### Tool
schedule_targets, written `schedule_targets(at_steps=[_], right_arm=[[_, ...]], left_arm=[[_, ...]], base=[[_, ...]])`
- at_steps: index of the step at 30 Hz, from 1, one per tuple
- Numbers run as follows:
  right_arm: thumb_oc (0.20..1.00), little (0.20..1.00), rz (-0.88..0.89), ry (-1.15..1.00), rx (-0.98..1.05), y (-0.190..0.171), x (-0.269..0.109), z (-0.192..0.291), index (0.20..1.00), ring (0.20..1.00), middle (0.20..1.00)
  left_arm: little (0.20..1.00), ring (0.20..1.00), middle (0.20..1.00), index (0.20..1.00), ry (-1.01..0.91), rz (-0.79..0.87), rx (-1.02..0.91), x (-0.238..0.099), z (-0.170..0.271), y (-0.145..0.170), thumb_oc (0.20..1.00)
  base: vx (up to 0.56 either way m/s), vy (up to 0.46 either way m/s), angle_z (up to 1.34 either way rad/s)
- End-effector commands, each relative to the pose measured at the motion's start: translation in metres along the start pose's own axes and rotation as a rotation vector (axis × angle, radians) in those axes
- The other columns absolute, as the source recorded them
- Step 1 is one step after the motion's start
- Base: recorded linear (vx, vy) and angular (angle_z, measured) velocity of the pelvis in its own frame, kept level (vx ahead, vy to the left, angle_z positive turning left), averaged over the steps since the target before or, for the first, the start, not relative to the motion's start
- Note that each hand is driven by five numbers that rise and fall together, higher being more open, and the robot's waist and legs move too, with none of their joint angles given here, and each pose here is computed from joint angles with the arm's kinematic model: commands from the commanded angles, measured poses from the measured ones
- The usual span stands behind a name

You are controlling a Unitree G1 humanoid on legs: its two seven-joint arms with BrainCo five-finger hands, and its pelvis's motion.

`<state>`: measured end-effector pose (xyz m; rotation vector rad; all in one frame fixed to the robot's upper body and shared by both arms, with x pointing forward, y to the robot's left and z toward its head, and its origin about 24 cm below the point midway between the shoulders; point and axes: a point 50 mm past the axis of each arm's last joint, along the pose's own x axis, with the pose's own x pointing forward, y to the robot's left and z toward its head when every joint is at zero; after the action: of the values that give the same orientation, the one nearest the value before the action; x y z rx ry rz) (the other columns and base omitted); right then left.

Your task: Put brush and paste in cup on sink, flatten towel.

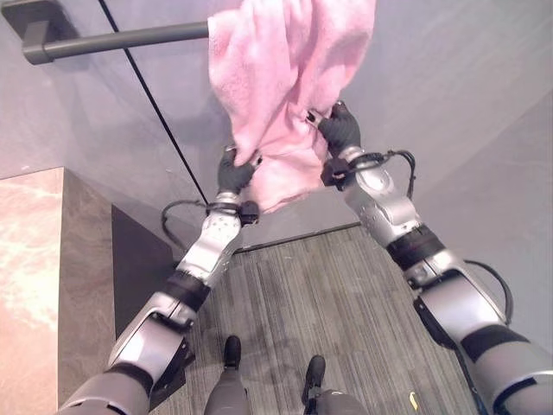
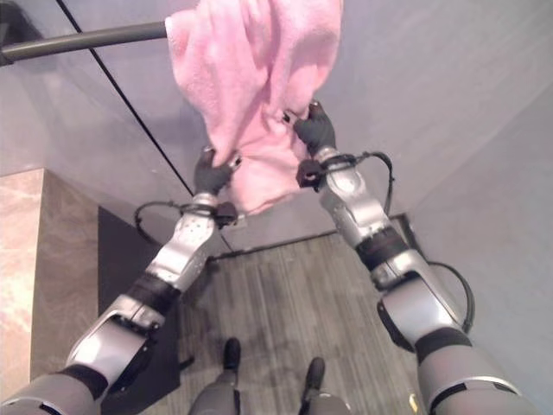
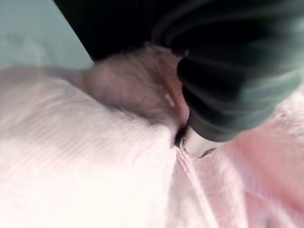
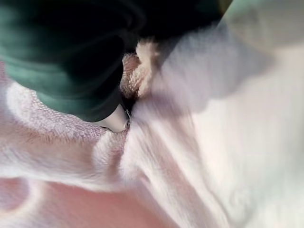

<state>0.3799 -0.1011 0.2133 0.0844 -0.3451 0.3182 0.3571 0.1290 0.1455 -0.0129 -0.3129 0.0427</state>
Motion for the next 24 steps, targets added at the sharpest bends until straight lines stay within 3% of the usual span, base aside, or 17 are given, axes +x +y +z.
schedule_targets(at_steps=[1, 7, 17, 24], right_arm=[[0.2, 0.2, 0.024, -0.285, -0.021, 0.0, -0.004, 0.051, 0.2, 0.2, 0.2], [0.2, 0.2, 0.179, -0.415, 0.002, 0.033, -0.022, 0.068, 0.2, 0.2, 0.2], [0.2, 0.2, 0.418, -0.656, 0.109, 0.103, -0.034, 0.117, 0.2, 0.2, 0.2], [0.2, 0.2, 0.424, -0.58, 0.031, 0.105, -0.031, 0.098, 0.2, 0.2, 0.2]], left_arm=[[0.2, 0.2, 0.2, 0.2, -0.176, 0.037, 0.026, 0.01, 0.034, 0.014, 0.2], [0.2, 0.2, 0.2, 0.2, -0.289, 0.022, -0.048, -0.002, 0.056, 0.021, 0.2], [0.2, 0.2, 0.2, 0.2, -0.567, -0.089, -0.153, -0.005, 0.123, -0.005, 0.2], [0.2, 0.2, 0.2, 0.2, -0.576, -0.045, -0.076, -0.022, 0.111, 0.008, 0.2]], base=[[0.01, 0.034, 0.02], [-0.01, 0.031, -0.02], [0.0, 0.004, -0.01], [0.0, 0.003, 0.02]])
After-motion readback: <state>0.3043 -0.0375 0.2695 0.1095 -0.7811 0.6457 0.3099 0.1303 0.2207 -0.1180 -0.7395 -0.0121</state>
